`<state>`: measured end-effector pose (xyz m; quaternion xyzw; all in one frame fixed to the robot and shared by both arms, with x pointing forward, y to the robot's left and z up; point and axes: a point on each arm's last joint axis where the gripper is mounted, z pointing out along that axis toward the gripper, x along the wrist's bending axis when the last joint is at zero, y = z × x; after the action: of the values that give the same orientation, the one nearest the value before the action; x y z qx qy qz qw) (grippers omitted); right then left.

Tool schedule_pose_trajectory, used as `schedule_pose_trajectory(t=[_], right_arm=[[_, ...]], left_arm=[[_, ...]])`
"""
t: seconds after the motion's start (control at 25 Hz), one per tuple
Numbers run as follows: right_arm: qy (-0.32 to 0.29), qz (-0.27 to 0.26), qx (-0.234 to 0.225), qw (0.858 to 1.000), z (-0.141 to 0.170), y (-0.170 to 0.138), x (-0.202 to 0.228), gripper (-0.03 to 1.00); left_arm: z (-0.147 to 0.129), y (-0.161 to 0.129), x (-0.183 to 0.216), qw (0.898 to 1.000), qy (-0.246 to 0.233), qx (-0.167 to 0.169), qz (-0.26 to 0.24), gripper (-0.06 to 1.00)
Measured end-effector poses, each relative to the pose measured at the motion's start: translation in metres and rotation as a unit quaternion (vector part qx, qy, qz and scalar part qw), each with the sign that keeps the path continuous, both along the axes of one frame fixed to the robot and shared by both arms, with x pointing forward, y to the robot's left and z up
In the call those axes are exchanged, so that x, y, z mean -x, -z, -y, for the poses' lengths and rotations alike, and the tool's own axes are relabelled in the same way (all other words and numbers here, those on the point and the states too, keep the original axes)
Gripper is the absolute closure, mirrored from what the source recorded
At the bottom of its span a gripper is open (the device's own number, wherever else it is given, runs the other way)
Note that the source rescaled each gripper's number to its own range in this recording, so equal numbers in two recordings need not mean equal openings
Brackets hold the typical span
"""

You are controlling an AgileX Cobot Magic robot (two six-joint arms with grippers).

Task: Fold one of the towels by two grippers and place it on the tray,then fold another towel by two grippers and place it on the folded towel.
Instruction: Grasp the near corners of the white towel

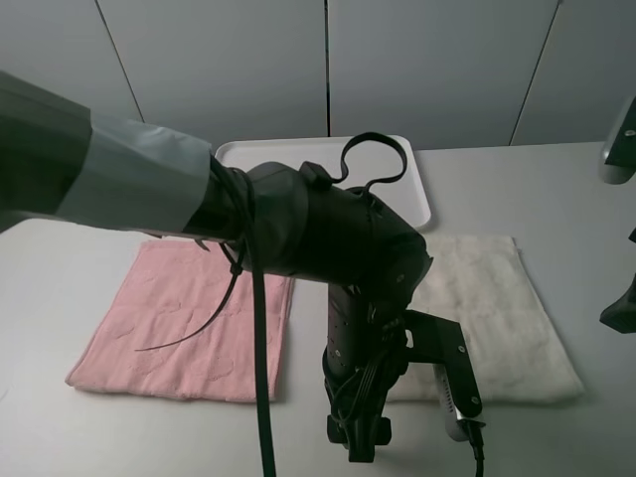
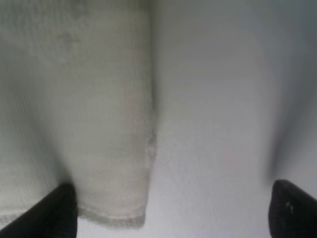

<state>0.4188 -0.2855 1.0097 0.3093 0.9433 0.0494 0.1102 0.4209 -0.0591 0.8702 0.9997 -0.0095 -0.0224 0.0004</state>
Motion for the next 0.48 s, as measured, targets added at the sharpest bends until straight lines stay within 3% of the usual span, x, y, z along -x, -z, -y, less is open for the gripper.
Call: schedule_pose_trajectory(t=[0.12,0.32,0.48], right_arm=[[-0.024,-0.014,0.006,1.0,0.0,0.005,-0.002,-0.03],[-0.097,-0.085,0.02,0.992,0.0,0.034,0.001,-0.03],[-0.14,-0.093,0.02,0.986,0.0,0.055,0.011,-0.03]], left_arm=[[0.0,-0.001,0.0,1.0,0.0,0.0,0.0,-0.06],[0.0,-0.001,0.0,1.0,0.0,-0.001,-0.001,-0.06],[0.0,0.0,0.0,1.0,0.0,-0.002,-0.001,-0.06]])
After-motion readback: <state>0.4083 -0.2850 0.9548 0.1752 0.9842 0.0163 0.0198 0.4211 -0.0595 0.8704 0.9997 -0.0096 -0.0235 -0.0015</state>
